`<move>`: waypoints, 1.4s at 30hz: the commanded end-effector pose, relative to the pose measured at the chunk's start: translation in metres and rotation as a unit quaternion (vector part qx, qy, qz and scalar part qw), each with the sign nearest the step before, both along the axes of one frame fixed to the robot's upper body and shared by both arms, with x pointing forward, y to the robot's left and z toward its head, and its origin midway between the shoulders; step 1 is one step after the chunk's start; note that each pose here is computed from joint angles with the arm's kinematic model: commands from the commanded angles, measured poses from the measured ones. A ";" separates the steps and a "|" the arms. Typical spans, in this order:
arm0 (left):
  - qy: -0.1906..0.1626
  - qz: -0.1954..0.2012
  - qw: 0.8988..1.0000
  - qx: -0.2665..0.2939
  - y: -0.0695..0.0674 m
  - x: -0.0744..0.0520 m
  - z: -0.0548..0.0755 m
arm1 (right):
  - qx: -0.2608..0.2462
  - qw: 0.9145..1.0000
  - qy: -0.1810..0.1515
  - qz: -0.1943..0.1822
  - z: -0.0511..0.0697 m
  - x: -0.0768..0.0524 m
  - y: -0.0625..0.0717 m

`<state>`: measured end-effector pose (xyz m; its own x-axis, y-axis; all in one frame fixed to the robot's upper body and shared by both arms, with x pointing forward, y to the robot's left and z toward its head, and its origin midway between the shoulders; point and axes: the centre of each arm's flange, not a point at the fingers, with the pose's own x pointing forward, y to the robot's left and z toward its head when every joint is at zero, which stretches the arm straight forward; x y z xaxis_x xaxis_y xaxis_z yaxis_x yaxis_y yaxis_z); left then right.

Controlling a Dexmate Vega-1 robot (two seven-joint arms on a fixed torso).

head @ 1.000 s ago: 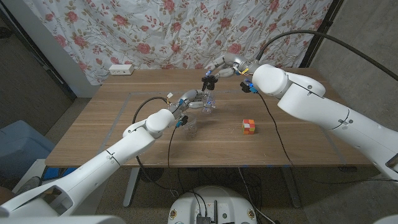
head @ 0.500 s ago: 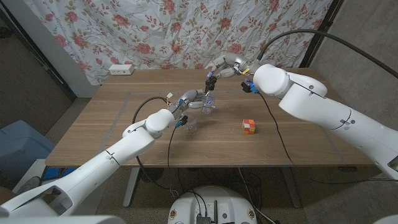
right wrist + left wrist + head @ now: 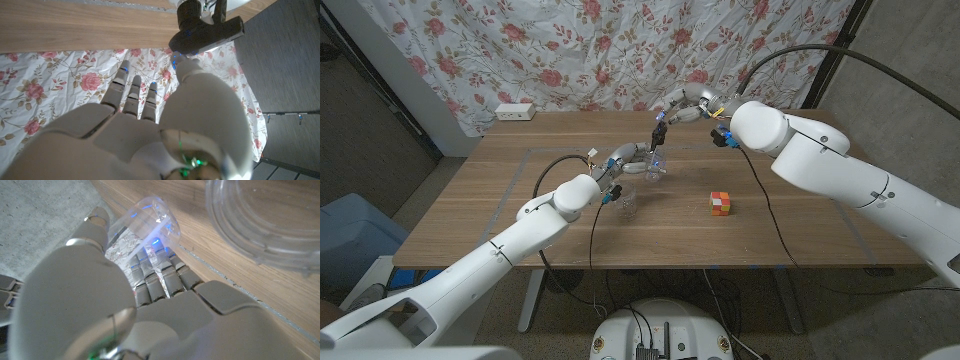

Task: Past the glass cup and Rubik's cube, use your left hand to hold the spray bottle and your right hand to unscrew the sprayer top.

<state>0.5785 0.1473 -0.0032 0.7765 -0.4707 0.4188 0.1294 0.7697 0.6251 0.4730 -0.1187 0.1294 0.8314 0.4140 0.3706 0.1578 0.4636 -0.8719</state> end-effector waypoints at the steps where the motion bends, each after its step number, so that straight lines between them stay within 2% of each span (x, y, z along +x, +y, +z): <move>1: -0.002 0.000 1.000 0.001 0.000 -0.001 0.001 | 0.007 1.000 -0.012 -0.001 0.003 -0.003 -0.007; 17: -0.008 0.002 1.000 -0.003 0.000 -0.005 0.002 | 0.018 0.999 -0.031 -0.022 0.013 -0.012 -0.024; 22: -0.009 0.004 1.000 -0.005 0.000 -0.006 0.001 | 0.017 0.999 -0.026 -0.019 0.013 -0.012 -0.027; 32: -0.009 0.005 1.000 -0.008 0.001 -0.005 0.001 | -0.018 1.000 -0.011 -0.006 0.013 -0.010 -0.025; 35: -0.009 0.004 1.000 -0.010 0.002 -0.005 0.002 | -0.036 0.999 -0.019 -0.007 0.013 -0.011 -0.023; 39: -0.010 0.004 1.000 -0.011 0.002 -0.005 0.002 | -0.054 0.998 -0.020 0.014 0.011 -0.008 -0.023; 42: -0.010 0.004 1.000 -0.010 0.002 -0.005 0.002 | -0.064 0.998 -0.027 0.010 0.010 -0.008 -0.021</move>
